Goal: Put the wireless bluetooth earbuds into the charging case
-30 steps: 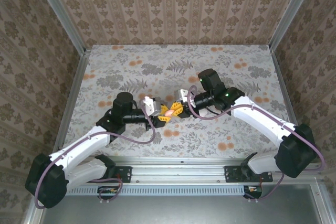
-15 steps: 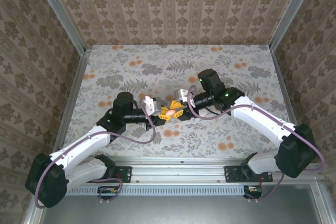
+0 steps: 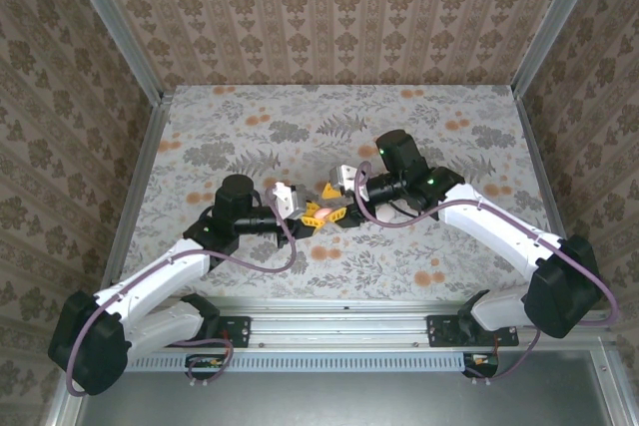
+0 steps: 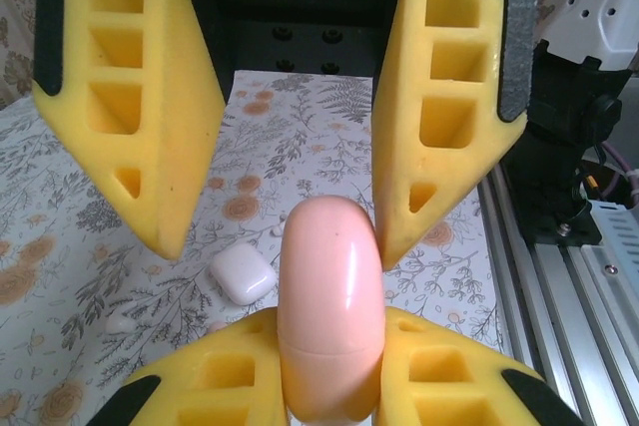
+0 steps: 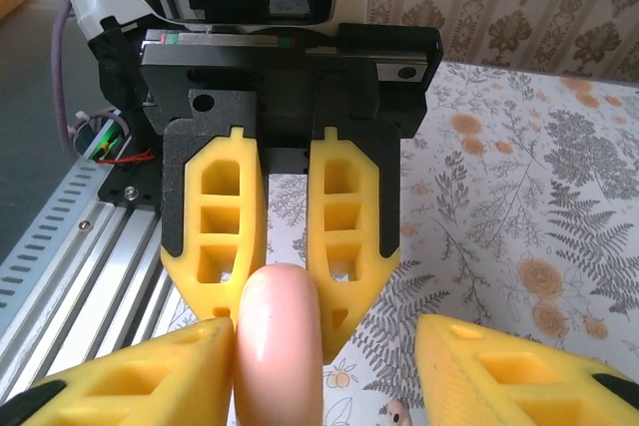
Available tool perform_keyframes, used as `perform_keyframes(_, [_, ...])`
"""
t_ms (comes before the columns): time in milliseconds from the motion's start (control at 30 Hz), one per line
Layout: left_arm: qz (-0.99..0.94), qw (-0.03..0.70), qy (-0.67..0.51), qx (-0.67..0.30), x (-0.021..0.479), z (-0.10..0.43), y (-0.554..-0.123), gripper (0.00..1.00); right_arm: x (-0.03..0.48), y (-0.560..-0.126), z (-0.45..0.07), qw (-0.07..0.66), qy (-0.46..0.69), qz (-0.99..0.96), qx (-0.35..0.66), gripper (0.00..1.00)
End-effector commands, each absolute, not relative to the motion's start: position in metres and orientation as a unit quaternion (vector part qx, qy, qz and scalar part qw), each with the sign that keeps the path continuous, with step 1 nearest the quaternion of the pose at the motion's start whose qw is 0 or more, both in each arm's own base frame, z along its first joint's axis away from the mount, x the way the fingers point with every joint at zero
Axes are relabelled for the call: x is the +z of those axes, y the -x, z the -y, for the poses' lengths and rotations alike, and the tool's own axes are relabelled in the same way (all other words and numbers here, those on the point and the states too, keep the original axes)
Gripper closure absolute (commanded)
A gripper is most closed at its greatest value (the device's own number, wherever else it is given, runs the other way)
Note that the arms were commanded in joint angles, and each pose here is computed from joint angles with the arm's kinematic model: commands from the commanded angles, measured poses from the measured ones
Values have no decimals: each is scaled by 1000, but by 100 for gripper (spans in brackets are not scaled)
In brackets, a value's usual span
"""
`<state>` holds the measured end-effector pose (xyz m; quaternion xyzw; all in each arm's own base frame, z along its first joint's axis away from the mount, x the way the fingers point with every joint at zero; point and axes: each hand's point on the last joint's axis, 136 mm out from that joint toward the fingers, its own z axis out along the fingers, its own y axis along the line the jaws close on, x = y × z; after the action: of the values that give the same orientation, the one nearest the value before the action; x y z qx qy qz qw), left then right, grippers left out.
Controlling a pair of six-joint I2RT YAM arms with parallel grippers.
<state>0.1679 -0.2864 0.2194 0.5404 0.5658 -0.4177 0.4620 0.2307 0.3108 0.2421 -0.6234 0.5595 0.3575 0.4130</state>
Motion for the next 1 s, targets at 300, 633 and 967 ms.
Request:
perform_keyframes(300, [-545, 475, -546, -423, 234, 288, -164, 82, 254, -267, -300, 457, 582, -584, 333, 51])
perform_keyframes(633, [-543, 497, -530, -421, 241, 283, -168, 83, 245, -276, -298, 452, 571, -599, 332, 51])
perform_keyframes(967, [-567, 558, -450, -406, 239, 265, -198, 85, 265, -279, -287, 468, 533, -631, 314, 52])
